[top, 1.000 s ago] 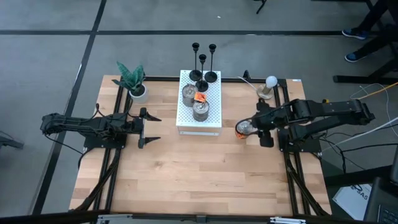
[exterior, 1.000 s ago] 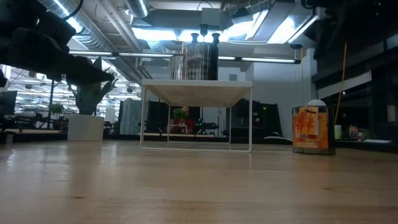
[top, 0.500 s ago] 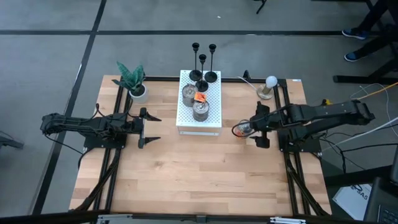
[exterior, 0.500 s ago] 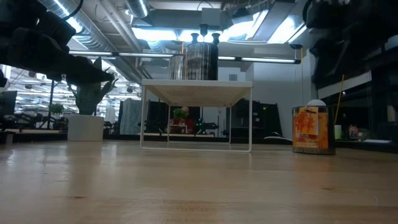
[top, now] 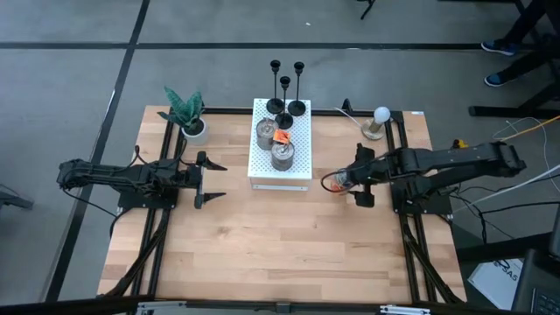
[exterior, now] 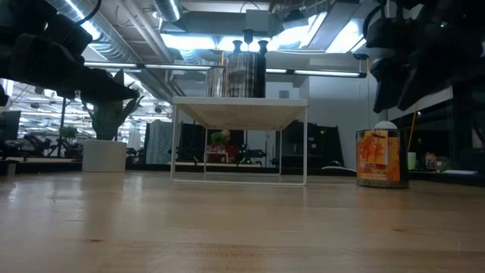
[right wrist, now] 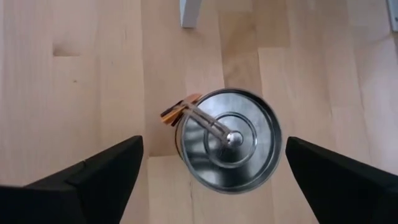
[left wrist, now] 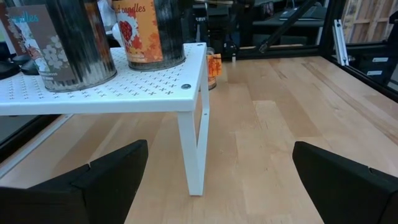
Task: Pick & Place candle stick holders
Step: Put the orange scented candle on the shelf
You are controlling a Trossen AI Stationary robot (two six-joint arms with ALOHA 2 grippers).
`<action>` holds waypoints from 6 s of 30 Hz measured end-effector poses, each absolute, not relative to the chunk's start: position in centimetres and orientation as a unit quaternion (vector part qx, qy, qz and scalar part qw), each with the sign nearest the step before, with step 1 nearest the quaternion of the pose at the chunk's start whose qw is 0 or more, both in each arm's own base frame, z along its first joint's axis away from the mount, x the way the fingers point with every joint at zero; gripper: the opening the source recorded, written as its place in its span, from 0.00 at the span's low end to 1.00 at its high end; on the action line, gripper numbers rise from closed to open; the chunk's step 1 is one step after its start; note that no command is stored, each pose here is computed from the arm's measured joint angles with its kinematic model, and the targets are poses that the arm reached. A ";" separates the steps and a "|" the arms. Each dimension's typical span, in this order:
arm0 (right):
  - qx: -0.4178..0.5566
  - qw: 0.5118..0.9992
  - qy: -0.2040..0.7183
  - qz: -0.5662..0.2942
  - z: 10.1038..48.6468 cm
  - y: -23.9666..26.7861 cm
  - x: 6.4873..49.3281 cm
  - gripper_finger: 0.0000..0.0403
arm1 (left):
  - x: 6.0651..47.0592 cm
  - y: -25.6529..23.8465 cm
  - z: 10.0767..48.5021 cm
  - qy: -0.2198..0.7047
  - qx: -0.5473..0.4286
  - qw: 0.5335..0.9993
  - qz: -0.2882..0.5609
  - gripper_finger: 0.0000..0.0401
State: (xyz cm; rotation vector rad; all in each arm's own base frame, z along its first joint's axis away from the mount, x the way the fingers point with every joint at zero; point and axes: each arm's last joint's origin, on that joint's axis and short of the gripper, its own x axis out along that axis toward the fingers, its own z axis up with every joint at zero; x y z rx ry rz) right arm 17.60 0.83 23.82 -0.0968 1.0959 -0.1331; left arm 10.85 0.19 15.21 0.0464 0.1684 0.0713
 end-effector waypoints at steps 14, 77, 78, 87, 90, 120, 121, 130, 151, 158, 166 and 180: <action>-0.041 0.849 0.523 -0.062 23.5 -0.5 18.3 0.99 | 10.9 0.2 15.2 0.084 0.023 0.995 0.037 1.00; -0.047 0.796 0.602 -0.031 19.9 -2.9 20.9 0.99 | 10.9 0.2 15.2 0.084 0.023 0.995 0.037 1.00; -0.051 0.794 0.604 -0.038 19.8 -2.9 20.9 0.99 | 10.9 0.2 15.2 0.084 0.023 0.995 0.038 1.00; -0.028 0.793 0.606 -0.055 19.7 -2.8 20.8 0.99 | 10.9 0.2 15.2 0.084 0.023 0.995 0.038 1.00; -0.028 0.792 0.607 -0.048 20.0 -2.5 20.9 0.99 | 10.9 0.2 15.2 0.084 0.023 0.995 0.037 1.00; -0.080 0.826 0.552 -0.079 26.9 -4.6 19.7 0.99 | 10.9 0.2 15.2 0.084 0.023 0.995 0.037 1.00; -0.069 0.828 0.551 -0.077 26.5 -5.0 19.7 0.99 | 10.9 0.2 15.2 0.084 0.023 0.995 0.037 1.00; -0.004 0.834 0.549 -0.049 23.0 -6.6 18.9 0.99 | 10.9 0.2 15.2 0.084 0.023 0.995 0.037 1.00; 0.036 0.846 0.531 -0.013 21.2 -6.8 18.6 0.99 | 10.9 0.2 15.2 0.084 0.023 0.995 0.037 1.00; 0.032 0.845 0.534 -0.019 21.2 -6.9 18.6 0.99 | 10.9 0.2 15.2 0.084 0.023 0.995 0.037 1.00; 0.024 0.860 0.509 -0.028 23.1 -7.0 18.9 0.98 | 10.9 0.2 15.2 0.084 0.023 0.995 0.037 1.00; 0.017 0.857 0.513 -0.045 23.9 -7.0 17.9 0.99 | 10.9 0.2 15.2 0.084 0.023 0.995 0.037 1.00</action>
